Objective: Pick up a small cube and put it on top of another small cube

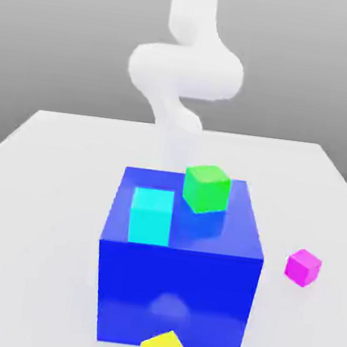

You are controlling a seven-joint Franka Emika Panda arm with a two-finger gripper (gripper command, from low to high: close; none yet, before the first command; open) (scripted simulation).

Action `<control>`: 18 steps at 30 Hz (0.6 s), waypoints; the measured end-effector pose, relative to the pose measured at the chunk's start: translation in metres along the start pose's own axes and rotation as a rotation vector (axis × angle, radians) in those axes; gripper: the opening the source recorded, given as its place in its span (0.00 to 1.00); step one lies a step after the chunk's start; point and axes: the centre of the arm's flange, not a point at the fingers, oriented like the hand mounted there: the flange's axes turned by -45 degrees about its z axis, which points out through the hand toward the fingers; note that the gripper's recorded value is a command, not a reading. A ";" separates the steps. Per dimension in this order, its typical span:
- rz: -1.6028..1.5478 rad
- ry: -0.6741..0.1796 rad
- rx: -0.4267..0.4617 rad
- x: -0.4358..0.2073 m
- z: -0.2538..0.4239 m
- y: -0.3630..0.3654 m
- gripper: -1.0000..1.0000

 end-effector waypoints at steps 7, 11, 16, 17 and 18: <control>-0.151 -0.231 0.136 -0.067 0.144 -0.103 0.50; -0.250 -0.358 0.184 -0.133 0.202 -0.161 0.50; -0.388 -0.510 0.215 -0.237 0.251 -0.219 0.50; -0.418 -0.539 0.217 -0.260 0.258 -0.227 0.50; -0.447 -0.568 0.218 -0.282 0.263 -0.235 0.50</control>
